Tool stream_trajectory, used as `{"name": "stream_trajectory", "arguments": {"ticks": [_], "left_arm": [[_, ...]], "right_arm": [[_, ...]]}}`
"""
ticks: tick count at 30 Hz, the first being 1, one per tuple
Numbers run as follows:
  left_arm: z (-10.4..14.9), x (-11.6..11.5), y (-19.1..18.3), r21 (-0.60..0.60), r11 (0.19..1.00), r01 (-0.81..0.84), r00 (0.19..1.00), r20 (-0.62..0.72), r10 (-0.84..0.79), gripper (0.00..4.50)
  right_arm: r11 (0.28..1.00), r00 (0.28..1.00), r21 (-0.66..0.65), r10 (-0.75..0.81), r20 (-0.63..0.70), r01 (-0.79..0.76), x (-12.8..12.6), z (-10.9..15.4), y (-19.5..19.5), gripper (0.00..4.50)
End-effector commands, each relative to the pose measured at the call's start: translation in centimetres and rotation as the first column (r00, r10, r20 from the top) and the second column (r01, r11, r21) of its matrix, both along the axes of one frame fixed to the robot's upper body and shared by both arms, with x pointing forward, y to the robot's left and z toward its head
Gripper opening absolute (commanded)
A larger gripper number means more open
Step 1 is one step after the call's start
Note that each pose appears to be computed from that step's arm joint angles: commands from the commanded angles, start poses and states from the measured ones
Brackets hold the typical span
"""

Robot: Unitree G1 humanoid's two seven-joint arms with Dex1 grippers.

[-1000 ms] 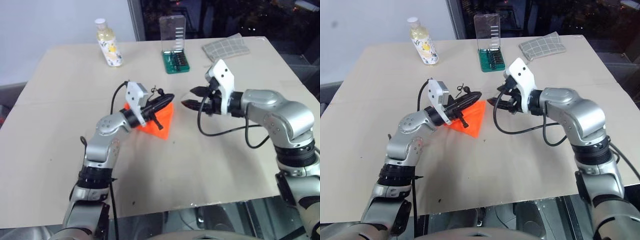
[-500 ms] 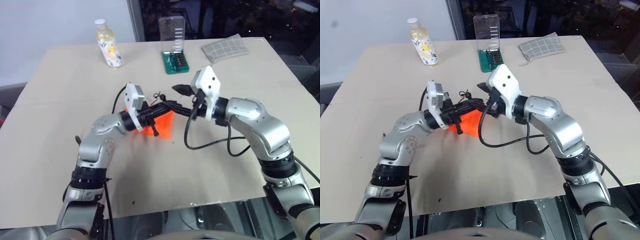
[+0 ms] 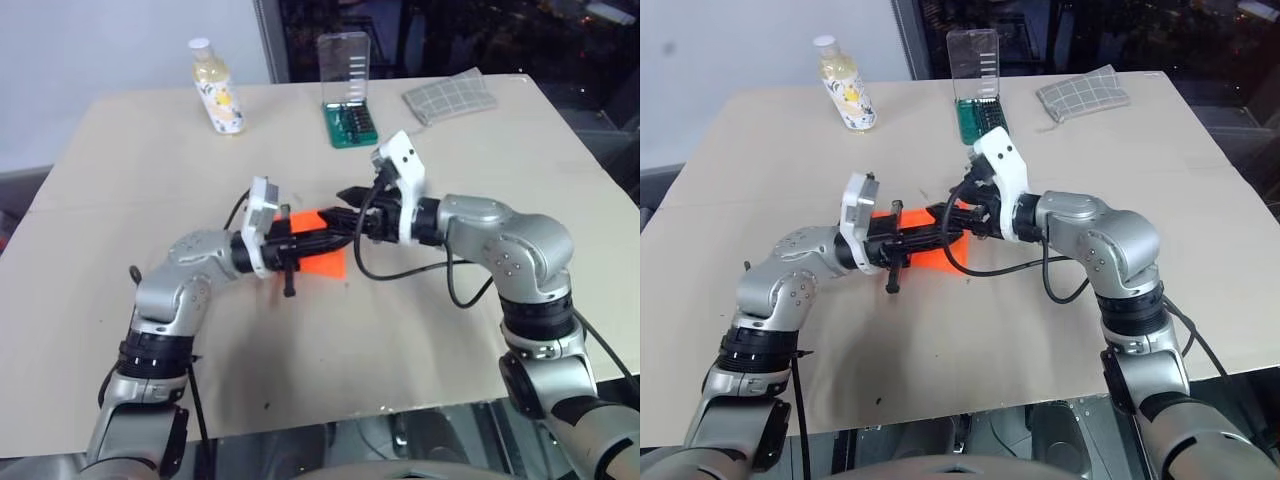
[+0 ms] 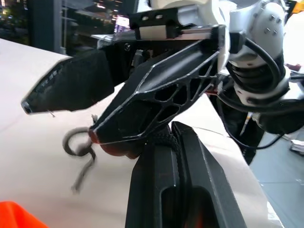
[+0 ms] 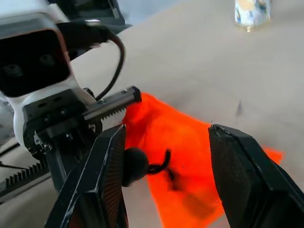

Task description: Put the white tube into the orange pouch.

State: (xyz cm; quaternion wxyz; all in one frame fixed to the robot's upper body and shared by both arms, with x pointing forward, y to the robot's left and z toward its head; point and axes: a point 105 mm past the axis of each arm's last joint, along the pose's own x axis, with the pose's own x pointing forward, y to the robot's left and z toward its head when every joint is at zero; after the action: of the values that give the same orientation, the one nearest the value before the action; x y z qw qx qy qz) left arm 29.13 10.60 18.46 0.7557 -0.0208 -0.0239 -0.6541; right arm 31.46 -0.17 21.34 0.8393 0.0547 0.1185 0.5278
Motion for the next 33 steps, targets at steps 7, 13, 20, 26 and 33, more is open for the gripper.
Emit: {"name": "stream_trajectory", "arguments": {"ticks": [7, 13, 20, 26, 33], "left_arm": [[1.3, -0.3, 0.9, -0.045, 0.999, 0.018, 0.998, 0.066, -0.015, 0.0], [2.1, -0.9, 1.1, -0.116, 0.992, 0.044, 0.999, -0.019, -0.047, 0.0], [2.4, -1.7, 1.4, -0.14, 0.987, 0.083, 0.989, -0.11, -0.098, 0.0], [2.5, -1.9, 1.6, -0.145, 0.986, 0.088, 0.986, -0.13, -0.107, 0.0], [2.4, -2.0, 1.4, -0.149, 0.985, 0.088, 0.986, -0.13, -0.107, 0.0]], "right_arm": [[0.939, 0.968, 0.323, -0.038, -0.249, 0.12, 2.3, 1.3, -3.9, 2.75], [0.991, 0.989, 0.13, 0.003, 0.146, -0.022, 0.9, -2.4, -4.2, 2.75], [0.978, 0.935, 0.197, -0.005, 0.354, -0.069, 0.8, -2.4, -3.0, 2.75], [0.98, 0.888, 0.146, 0.052, 0.457, -0.133, 0.3, -2.6, -2.0, 2.75], [0.98, 0.851, 0.062, 0.134, 0.508, -0.191, -0.4, -3.3, -1.0, 2.75]]}}
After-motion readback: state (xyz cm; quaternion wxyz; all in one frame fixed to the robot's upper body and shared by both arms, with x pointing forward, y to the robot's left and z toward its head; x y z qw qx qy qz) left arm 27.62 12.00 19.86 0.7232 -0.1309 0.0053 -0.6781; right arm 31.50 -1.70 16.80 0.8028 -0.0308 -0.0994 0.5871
